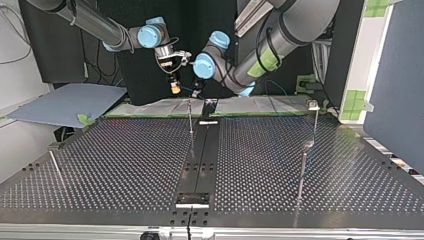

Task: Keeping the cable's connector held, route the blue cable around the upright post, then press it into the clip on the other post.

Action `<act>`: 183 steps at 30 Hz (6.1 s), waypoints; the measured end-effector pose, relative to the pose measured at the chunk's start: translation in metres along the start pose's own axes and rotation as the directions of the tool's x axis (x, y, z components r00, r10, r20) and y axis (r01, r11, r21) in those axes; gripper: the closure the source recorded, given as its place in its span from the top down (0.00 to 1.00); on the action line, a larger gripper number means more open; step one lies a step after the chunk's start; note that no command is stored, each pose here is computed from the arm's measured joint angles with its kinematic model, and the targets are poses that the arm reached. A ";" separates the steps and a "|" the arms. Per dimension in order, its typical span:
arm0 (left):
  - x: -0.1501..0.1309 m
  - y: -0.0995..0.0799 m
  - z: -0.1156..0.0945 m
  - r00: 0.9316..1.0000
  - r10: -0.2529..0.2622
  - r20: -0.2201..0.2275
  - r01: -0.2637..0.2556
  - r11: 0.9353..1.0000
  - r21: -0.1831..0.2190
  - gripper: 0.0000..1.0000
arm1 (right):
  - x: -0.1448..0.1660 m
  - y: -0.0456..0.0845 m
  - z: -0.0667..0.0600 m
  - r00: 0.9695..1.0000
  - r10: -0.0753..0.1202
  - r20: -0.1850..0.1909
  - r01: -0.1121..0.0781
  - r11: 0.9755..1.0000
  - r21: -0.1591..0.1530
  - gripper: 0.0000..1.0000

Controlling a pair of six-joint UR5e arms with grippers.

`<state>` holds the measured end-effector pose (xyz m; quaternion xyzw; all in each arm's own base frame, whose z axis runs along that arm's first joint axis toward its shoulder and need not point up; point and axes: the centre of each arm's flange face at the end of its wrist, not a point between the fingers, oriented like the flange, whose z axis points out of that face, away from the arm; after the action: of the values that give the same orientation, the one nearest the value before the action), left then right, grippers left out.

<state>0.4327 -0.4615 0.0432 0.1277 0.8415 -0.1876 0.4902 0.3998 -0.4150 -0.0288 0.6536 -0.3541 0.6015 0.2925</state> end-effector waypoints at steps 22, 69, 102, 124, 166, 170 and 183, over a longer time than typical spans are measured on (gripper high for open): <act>-0.019 0.001 0.015 0.994 0.088 0.067 -0.078 0.988 -0.136 0.89 | -0.001 -0.001 -0.001 1.000 0.000 0.004 0.000 1.000 0.004 0.00; 0.000 0.020 0.046 0.986 -0.004 0.165 0.022 0.994 -0.109 0.00 | -0.019 0.028 0.006 1.000 0.012 -0.002 -0.012 0.999 -0.041 0.00; 0.016 0.064 0.069 0.984 -0.035 0.176 0.057 0.991 -0.123 0.00 | -0.005 0.088 0.040 0.999 -0.010 -0.043 0.006 0.995 -0.101 0.00; 0.011 0.071 0.074 0.981 -0.064 0.181 0.076 0.996 -0.056 0.00 | -0.008 0.121 0.038 0.999 -0.016 0.028 0.020 0.989 -0.147 0.00; -0.019 0.086 0.108 0.961 -0.165 0.221 0.174 0.984 -0.023 0.00 | 0.009 0.147 0.058 0.999 -0.037 -0.018 0.033 0.984 -0.175 0.00; -0.020 0.089 0.109 0.960 -0.169 0.223 0.178 0.984 -0.023 0.00 | 0.014 0.154 0.063 0.999 -0.040 -0.033 0.033 0.982 -0.184 0.00; -0.020 0.089 0.111 0.962 -0.171 0.212 0.171 0.985 0.017 0.00 | 0.017 0.168 0.066 0.997 -0.058 -0.043 0.048 0.978 -0.201 0.00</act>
<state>0.5639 -0.4309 -0.0060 0.0335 0.7923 -0.2413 0.5594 0.3017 -0.5672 -0.0264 0.6154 -0.3878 0.5707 0.3811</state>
